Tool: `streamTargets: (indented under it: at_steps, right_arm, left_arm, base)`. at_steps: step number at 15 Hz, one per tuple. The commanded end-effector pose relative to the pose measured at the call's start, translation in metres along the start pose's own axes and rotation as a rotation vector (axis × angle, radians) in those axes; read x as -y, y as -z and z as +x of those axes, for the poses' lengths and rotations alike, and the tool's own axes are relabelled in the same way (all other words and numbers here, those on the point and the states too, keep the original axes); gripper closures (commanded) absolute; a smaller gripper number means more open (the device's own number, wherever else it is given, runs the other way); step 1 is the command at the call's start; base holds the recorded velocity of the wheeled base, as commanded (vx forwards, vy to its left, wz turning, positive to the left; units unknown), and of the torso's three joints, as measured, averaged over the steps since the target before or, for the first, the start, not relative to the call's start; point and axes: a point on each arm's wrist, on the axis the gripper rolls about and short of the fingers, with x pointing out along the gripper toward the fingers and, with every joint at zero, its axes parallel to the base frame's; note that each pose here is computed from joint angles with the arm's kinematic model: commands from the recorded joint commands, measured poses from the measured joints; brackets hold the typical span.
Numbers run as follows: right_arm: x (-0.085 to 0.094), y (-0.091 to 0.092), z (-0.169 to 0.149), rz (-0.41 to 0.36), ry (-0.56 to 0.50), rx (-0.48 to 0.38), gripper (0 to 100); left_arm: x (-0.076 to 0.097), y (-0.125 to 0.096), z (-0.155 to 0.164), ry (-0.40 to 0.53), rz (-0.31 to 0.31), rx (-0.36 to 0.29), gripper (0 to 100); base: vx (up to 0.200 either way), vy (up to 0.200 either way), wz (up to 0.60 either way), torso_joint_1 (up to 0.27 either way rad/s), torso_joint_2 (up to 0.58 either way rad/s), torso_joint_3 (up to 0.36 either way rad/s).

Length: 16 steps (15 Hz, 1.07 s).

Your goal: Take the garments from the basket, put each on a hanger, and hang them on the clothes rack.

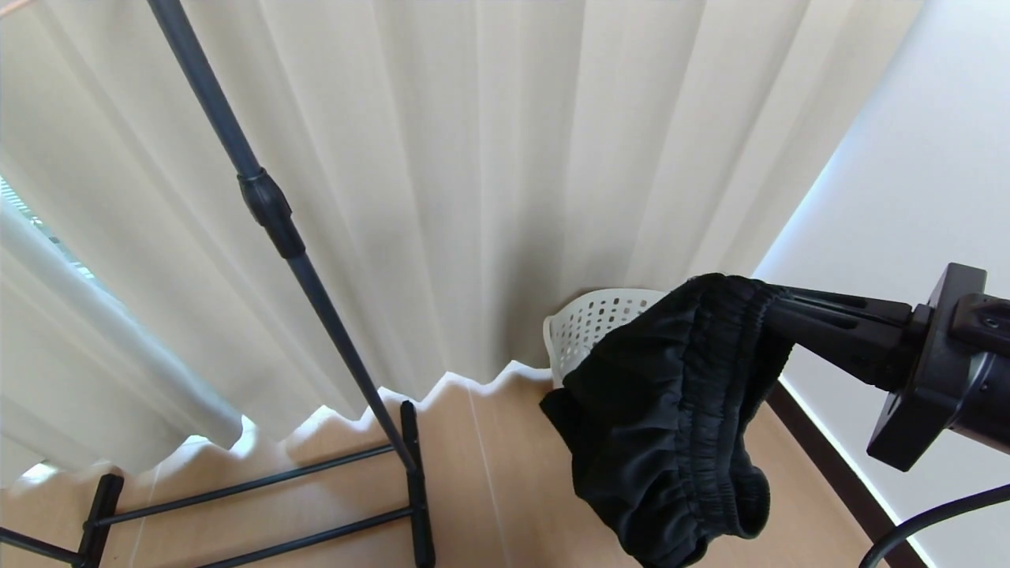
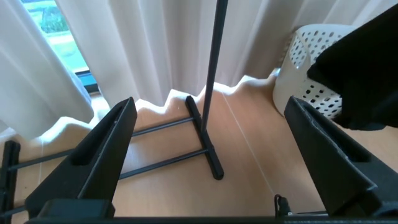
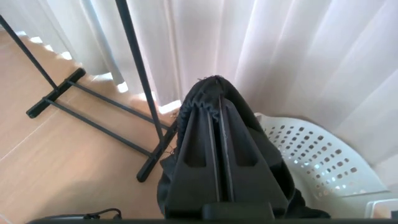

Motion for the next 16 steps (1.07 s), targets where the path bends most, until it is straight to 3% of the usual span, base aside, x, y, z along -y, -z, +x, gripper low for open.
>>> streamTargets:
  at_steps: [1, 8, 16]
  right_arm:
    - [0.0013, 0.0029, 0.0012, 0.0, 0.007, -0.012, 100]
    - [0.0012, 0.0033, 0.0012, 0.0, 0.007, -0.013, 100]
    - [0.0011, 0.0042, 0.0016, 0.0, 0.007, -0.018, 100]
  left_arm:
    - [0.0, -0.0001, 0.0001, 0.001, 0.0, -0.001, 0]
    - [0.0, -0.0001, 0.0001, -0.001, 0.0, -0.001, 0]
    - [-0.0001, -0.0001, 0.0, -0.005, -0.001, 0.001, 0]
  base:
    - [0.0, 0.0, 0.0, 0.036, -0.33, -0.09]
    - [0.0, 0.0, 0.0, 0.089, -0.44, -0.146]
    - [0.0, 0.0, 0.0, 0.167, -0.5, -0.133]
